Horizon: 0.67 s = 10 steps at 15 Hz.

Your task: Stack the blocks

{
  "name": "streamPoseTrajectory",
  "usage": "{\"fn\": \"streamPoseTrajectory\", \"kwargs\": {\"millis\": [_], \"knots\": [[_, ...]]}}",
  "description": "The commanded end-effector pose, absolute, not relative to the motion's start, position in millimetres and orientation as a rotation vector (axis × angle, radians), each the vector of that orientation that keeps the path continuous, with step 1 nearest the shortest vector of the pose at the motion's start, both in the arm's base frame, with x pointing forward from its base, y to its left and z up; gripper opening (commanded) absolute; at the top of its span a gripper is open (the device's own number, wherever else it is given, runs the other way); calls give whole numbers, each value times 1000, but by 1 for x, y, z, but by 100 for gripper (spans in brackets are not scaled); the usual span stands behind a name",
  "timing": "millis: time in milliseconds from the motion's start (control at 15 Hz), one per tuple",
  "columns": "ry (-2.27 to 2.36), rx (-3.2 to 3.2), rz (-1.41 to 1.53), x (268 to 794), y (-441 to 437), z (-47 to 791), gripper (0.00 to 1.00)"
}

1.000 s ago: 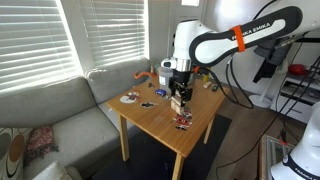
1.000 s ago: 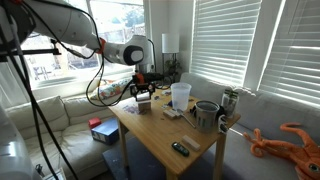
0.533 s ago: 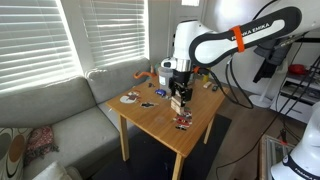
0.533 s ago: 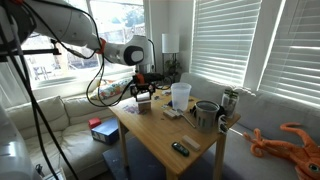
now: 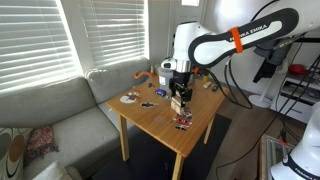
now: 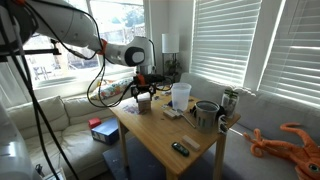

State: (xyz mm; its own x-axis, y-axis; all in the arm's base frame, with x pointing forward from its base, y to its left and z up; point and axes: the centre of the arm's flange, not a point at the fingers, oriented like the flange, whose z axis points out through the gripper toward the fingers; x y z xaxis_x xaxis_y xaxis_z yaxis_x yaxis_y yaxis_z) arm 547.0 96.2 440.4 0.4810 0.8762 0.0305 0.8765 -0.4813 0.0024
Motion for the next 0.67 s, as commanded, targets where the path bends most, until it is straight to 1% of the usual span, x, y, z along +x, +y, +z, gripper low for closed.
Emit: {"fn": "streamPoseTrajectory", "kwargs": {"millis": [0, 600], "knots": [[-1580, -2705, -32, 551, 97, 441, 59], [-1585, -2705, -23, 552, 98, 440, 59]]}}
